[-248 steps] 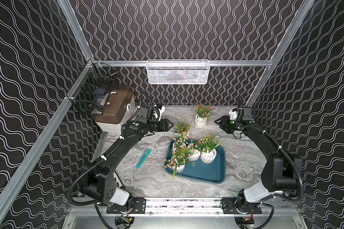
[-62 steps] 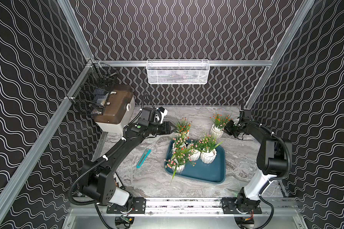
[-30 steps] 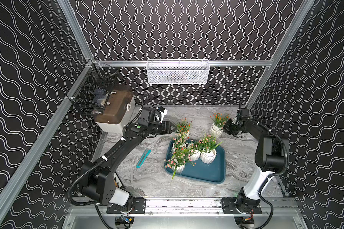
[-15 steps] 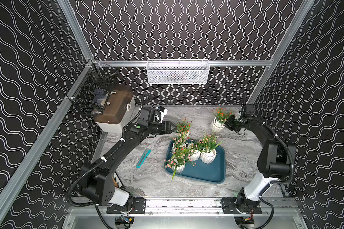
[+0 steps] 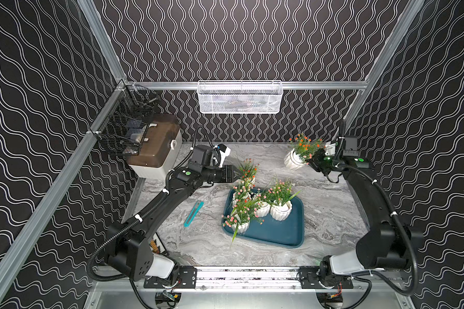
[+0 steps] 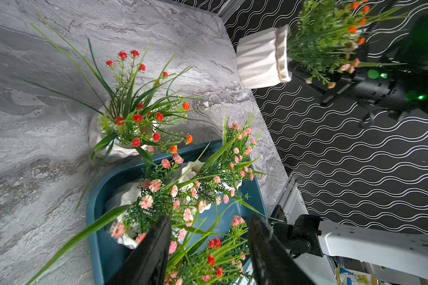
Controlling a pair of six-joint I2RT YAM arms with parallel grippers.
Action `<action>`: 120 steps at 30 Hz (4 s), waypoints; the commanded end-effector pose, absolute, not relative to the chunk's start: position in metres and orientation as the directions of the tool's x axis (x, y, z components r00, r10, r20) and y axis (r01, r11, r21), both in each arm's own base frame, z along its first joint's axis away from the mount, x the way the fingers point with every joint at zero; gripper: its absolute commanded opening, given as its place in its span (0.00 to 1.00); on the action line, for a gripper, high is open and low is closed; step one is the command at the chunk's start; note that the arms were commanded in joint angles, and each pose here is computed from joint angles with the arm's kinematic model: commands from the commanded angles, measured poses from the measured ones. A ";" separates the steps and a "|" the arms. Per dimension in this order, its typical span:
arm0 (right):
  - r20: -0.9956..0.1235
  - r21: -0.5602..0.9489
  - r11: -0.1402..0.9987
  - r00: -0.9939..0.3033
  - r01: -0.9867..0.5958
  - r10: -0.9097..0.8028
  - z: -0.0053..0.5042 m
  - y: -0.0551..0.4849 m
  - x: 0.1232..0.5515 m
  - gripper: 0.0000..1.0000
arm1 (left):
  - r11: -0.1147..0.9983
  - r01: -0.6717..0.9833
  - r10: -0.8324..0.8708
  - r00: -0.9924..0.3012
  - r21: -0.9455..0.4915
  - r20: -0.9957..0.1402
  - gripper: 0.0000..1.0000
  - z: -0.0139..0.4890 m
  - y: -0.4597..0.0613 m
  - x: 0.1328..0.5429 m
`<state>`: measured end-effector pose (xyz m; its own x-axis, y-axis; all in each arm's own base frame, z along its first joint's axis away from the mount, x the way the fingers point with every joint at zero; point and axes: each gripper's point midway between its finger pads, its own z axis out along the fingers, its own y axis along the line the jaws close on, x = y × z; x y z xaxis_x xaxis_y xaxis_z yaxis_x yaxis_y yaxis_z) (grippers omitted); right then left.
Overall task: Put the potted gypsophila into the storage box
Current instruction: Place the baby's breath potted plant at the storage box.
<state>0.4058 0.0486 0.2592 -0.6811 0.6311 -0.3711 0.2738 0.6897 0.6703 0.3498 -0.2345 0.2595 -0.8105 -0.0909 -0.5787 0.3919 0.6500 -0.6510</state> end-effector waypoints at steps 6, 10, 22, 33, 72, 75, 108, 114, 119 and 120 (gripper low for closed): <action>-0.409 0.711 0.690 -0.720 0.134 0.561 0.303 0.079 0.365 0.00 | 0.646 0.429 -0.065 -0.794 -0.631 -0.605 0.54 0.263 -0.238 0.353; -0.421 0.708 0.701 -0.743 0.091 0.521 0.311 0.087 0.347 0.00 | 0.631 0.449 -0.056 -0.787 -0.633 -0.615 0.54 0.266 -0.242 0.350; -0.417 0.709 0.705 -0.790 0.027 0.449 0.314 0.100 0.304 0.00 | 0.512 0.595 0.017 -0.728 -0.620 -0.685 0.54 0.289 -0.267 0.326; -0.369 0.692 0.722 -0.846 0.025 0.384 0.290 0.106 0.271 0.00 | 0.470 0.634 0.020 -0.703 -0.614 -0.711 0.54 0.296 -0.272 0.321; -0.265 0.566 0.820 -0.924 0.083 0.277 0.195 0.141 0.205 0.00 | 0.488 0.615 0.015 -0.716 -0.620 -0.698 0.54 0.293 -0.270 0.322; -0.260 0.557 0.826 -0.928 0.081 0.267 0.189 0.145 0.204 0.00 | 0.487 0.615 0.015 -0.716 -0.621 -0.698 0.54 0.293 -0.271 0.322; -0.239 0.461 0.887 -0.958 0.031 0.158 0.119 0.203 0.211 0.00 | 0.492 0.609 0.020 -0.722 -0.622 -0.691 0.53 0.290 -0.271 0.322; -0.226 0.465 0.885 -0.962 0.033 0.155 0.112 0.206 0.211 0.00 | 0.494 0.611 0.027 -0.722 -0.619 -0.691 0.53 0.289 -0.273 0.321; -0.221 0.470 0.882 -0.962 0.039 0.161 0.108 0.207 0.211 0.00 | 0.496 0.610 0.029 -0.723 -0.618 -0.690 0.53 0.288 -0.273 0.321; -0.222 0.469 0.882 -0.962 0.039 0.161 0.108 0.207 0.211 0.00 | 0.497 0.609 0.030 -0.724 -0.618 -0.689 0.53 0.288 -0.273 0.321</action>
<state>0.2030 0.1980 0.1018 -0.9697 0.1430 -0.1979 0.0464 0.9037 0.4257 0.3193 -0.2714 0.2842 -0.7420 0.0228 -0.6700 0.5880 0.5023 -0.6340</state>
